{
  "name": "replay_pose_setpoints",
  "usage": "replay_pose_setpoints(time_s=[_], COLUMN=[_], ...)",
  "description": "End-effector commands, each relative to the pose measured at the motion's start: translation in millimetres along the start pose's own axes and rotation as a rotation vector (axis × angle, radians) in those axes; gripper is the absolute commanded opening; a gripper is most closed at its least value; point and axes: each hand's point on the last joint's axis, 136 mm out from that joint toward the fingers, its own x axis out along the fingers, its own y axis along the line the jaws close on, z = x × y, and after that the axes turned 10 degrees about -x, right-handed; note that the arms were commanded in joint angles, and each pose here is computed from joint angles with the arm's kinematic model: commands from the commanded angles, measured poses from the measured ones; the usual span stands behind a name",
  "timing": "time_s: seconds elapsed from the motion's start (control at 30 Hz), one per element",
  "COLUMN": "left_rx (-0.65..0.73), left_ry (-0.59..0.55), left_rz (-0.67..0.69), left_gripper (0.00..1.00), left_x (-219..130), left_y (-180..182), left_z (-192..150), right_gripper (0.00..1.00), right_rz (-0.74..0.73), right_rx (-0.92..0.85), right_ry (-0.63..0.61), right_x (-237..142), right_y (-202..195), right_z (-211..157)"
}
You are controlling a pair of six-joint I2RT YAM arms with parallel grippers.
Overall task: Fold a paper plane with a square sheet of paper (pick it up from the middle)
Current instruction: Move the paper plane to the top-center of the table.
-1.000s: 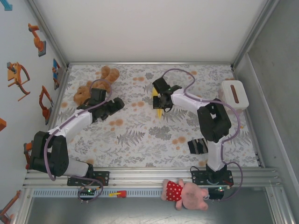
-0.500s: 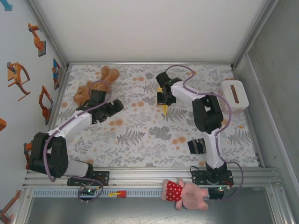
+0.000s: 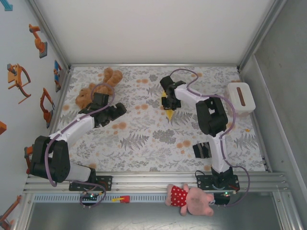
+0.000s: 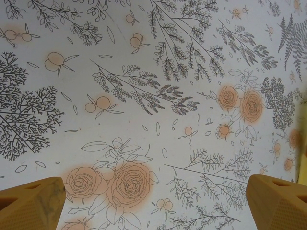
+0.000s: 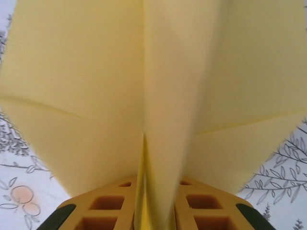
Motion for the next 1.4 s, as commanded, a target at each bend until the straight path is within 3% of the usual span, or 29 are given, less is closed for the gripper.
replay_pose_setpoints(time_s=[0.0,0.43,0.83,0.97,1.17,1.37], left_rx=[-0.004,-0.002,0.002,0.004,0.014,0.053], left_ry=[0.016,0.03,0.015,-0.033,-0.252,-0.403], left_rz=[0.027,0.028,0.027,0.02,-0.017,-0.039], left_gripper=[0.96,0.96,0.96,0.96,0.96,0.96], left_x=[1,5,-1,-12,-52,-80], left_y=[7,7,5,-1,-20,-26], left_z=[-3,-5,-1,10,56,84], right_gripper=[0.22,0.37,0.37,0.37,0.37,0.42], right_rz=[-0.028,-0.144,-0.149,-0.119,-0.115,-0.131], right_rx=[0.011,0.011,0.031,0.036,0.057,0.07], right_ry=[0.054,0.048,0.024,-0.045,-0.244,-0.412], right_x=[16,34,44,14,-74,-138], right_y=[-7,-27,-35,-30,-33,-47], right_z=[-10,-5,14,31,67,70])
